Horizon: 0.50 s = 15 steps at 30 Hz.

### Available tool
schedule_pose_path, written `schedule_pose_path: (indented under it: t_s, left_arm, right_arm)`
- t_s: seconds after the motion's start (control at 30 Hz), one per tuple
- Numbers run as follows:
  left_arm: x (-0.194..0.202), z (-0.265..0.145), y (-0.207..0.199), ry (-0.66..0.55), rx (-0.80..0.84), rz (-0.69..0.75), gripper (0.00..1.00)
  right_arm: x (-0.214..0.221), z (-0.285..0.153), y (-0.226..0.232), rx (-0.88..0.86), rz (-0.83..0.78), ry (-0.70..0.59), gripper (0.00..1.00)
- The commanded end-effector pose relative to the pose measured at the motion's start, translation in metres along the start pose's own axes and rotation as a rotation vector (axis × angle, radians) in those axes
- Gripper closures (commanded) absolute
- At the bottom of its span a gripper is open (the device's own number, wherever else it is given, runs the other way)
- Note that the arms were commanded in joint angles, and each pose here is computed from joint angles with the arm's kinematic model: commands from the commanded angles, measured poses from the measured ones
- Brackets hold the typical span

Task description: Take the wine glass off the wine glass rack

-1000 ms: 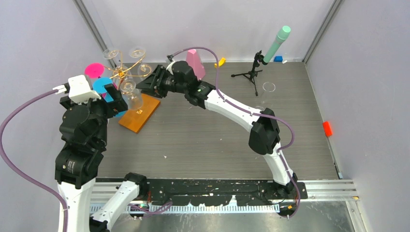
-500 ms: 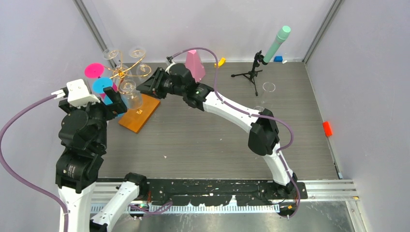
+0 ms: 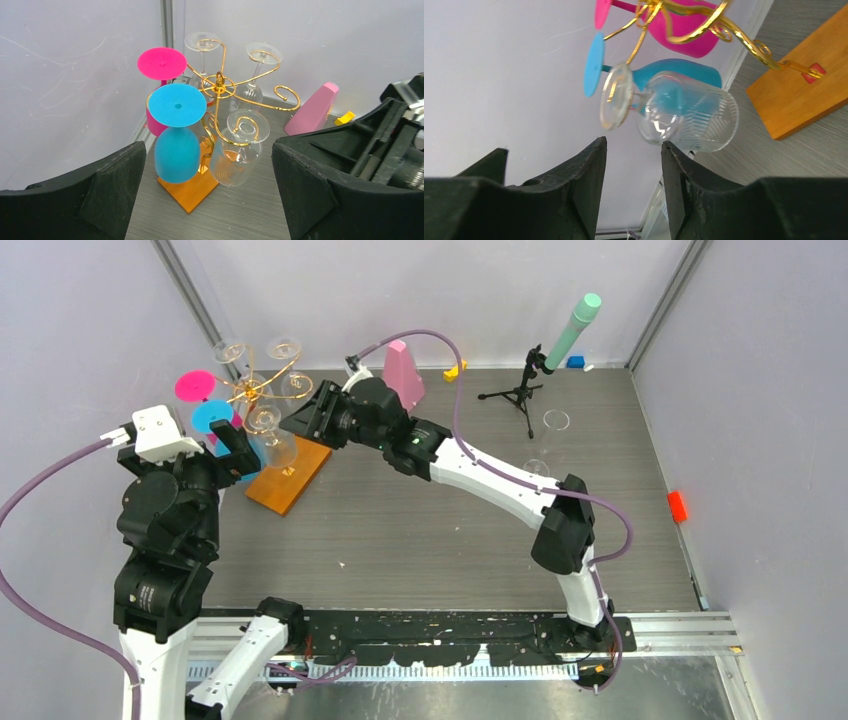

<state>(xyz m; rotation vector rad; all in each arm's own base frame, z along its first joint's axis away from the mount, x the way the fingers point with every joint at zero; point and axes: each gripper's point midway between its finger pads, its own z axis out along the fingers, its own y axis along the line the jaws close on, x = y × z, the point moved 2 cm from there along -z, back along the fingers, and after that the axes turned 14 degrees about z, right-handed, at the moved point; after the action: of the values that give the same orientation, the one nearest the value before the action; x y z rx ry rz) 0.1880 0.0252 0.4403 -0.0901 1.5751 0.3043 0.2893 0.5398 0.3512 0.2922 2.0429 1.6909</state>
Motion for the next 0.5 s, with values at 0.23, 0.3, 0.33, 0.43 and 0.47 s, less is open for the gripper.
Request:
schedule_pose_path:
  t_s: [0.23,0.3,0.33,0.43,0.47]
  left_arm:
    - [-0.013,0.0,0.005,-0.054,-0.023,-0.022,0.0]
    - [-0.013,-0.001,0.005,-0.056,-0.023,-0.023,0.0]
    - [-0.013,0.0,0.005,-0.055,-0.021,-0.022,0.0]
    - [-0.012,-0.001,0.005,-0.055,-0.022,-0.022,0.0]
    - [-0.012,0.0,0.005,-0.055,-0.021,-0.022,0.0]
  right_arm:
    - [-0.003,-0.011,0.044,-0.034,-0.037,0.014,0.45]
    - [-0.003,-0.01,0.043,-0.019,-0.042,0.015,0.45]
    - [-0.004,-0.009,0.044,-0.024,-0.043,0.013,0.44]
    - [-0.002,-0.007,0.044,-0.035,-0.039,0.021,0.44]
    - [-0.003,-0.007,0.045,-0.038,-0.039,0.02,0.44]
